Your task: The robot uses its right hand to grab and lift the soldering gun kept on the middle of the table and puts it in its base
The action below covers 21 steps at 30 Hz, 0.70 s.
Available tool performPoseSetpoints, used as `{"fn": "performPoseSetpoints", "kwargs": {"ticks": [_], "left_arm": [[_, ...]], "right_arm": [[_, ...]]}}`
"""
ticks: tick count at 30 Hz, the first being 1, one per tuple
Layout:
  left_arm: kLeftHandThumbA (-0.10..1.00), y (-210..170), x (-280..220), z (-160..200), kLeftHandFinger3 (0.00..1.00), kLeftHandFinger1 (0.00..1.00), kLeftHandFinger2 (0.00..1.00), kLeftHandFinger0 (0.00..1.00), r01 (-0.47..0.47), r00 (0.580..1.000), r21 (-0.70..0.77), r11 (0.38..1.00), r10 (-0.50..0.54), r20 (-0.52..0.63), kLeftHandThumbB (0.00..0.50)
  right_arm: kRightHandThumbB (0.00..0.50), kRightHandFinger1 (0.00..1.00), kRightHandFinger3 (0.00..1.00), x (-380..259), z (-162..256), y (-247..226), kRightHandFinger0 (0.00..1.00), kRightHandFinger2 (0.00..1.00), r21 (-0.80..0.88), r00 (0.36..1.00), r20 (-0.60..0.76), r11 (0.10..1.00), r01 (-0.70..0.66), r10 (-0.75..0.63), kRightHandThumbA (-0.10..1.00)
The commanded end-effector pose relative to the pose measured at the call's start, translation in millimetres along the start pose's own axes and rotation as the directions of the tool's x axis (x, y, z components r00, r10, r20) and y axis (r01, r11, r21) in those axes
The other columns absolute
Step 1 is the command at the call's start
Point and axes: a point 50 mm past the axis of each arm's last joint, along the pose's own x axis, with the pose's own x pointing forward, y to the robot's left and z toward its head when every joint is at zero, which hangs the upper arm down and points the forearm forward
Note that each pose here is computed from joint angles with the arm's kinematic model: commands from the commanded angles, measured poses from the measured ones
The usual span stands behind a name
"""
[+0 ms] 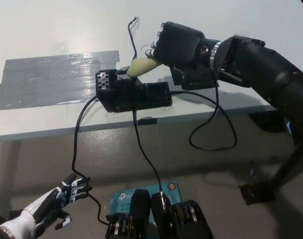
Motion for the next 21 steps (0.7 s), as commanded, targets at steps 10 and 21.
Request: {"fn": "performPoseSetpoints", "kwargs": {"ticks": [10,21], "left_arm": [[1.0,6.3,-5.4,7.7,1.0,1.0,1.0,1.0,-0.01,1.0,0.043,0.999,0.01,-0.004,0.278],[1.0,7.0,-8.9,2.3,1.0,1.0,1.0,1.0,-0.022,1.0,0.027,0.999,0.022,-0.012,0.26]], "right_arm": [[0.307,0.67,1.0,28.0,12.1,-27.5,0.66,0.97,0.09,0.98,-0.094,0.981,-0.17,0.178,0.1],[0.5,1.0,1.0,39.8,13.0,-63.0,1.0,1.0,0.424,0.855,-0.18,0.822,-0.38,0.487,0.72]]}}
